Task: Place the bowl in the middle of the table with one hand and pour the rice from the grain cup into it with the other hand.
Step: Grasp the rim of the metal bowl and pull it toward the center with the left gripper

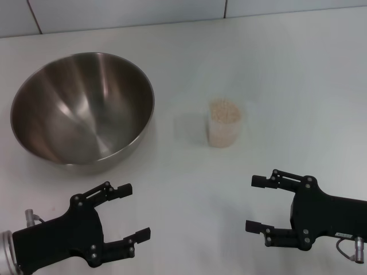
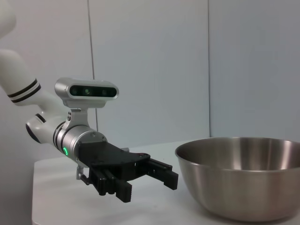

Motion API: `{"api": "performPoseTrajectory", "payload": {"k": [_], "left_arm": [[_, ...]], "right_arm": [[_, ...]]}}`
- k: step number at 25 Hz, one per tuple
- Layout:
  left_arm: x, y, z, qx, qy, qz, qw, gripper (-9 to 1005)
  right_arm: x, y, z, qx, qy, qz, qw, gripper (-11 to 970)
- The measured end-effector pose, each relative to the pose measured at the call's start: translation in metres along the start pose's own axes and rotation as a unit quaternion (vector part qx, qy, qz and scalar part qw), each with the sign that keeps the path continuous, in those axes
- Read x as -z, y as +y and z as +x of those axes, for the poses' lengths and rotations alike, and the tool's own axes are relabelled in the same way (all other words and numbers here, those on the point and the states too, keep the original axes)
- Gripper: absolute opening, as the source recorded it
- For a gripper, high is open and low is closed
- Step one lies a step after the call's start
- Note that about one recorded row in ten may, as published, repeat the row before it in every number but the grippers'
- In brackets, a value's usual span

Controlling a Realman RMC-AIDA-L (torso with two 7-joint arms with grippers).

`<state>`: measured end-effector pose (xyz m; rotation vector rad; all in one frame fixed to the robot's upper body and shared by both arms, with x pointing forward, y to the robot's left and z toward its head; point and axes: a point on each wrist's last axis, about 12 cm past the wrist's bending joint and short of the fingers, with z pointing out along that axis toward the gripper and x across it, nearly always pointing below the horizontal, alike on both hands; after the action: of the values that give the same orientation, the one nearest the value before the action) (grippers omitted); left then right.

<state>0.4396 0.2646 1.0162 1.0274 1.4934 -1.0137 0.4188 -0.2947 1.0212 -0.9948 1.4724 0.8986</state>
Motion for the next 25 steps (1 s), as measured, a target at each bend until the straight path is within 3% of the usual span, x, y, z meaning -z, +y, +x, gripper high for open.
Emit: {"api": "performPoseTrajectory", "payload": {"k": [9, 10, 11, 12, 13, 16, 17, 18, 19, 23, 25], "left_arm": [[0.001, -0.001, -0.006, -0.004, -0.021, 0.007, 1.000, 861], [0.002, -0.001, -0.013, -0.009, -0.049, 0.010, 0.999, 861], [0.007, 0.000, -0.036, -0.032, -0.140, 0.015, 0.990, 861], [0.007, 0.000, -0.036, -0.032, -0.140, 0.015, 0.990, 861], [0.010, 0.004, -0.047, -0.040, -0.180, 0.012, 0.983, 861], [0.026, 0.025, -0.085, -0.038, -0.260, 0.011, 0.965, 860], [0.026, 0.025, -0.085, -0.038, -0.260, 0.011, 0.965, 860], [0.035, 0.044, -0.107, -0.011, -0.259, 0.005, 0.966, 860], [0.037, 0.048, -0.112, -0.007, -0.256, -0.005, 0.967, 860], [0.043, 0.083, -0.139, 0.056, -0.175, -0.128, 0.975, 860], [0.042, 0.100, -0.149, 0.095, -0.088, -0.203, 0.971, 860]], "right_arm": [[0.000, 0.000, 0.000, 0.000, 0.000, 0.001, 1.000, 779], [0.000, 0.000, 0.000, -0.001, 0.000, 0.001, 1.000, 779], [0.000, 0.001, 0.000, -0.001, 0.000, 0.001, 1.000, 779], [0.000, 0.001, 0.000, -0.001, 0.000, 0.001, 1.000, 779], [-0.001, 0.001, 0.000, 0.000, 0.000, 0.000, 1.000, 779], [-0.002, 0.000, -0.001, 0.004, -0.001, 0.000, 1.000, 778], [-0.002, 0.000, -0.001, 0.004, -0.001, 0.000, 1.000, 778], [-0.002, 0.000, -0.001, 0.004, -0.001, 0.001, 1.000, 778], [-0.002, 0.000, -0.001, 0.004, -0.001, 0.001, 1.000, 778], [-0.002, 0.000, -0.002, 0.006, -0.001, 0.000, 1.000, 778], [-0.001, 0.000, -0.003, 0.004, 0.000, 0.000, 1.000, 778]]}}
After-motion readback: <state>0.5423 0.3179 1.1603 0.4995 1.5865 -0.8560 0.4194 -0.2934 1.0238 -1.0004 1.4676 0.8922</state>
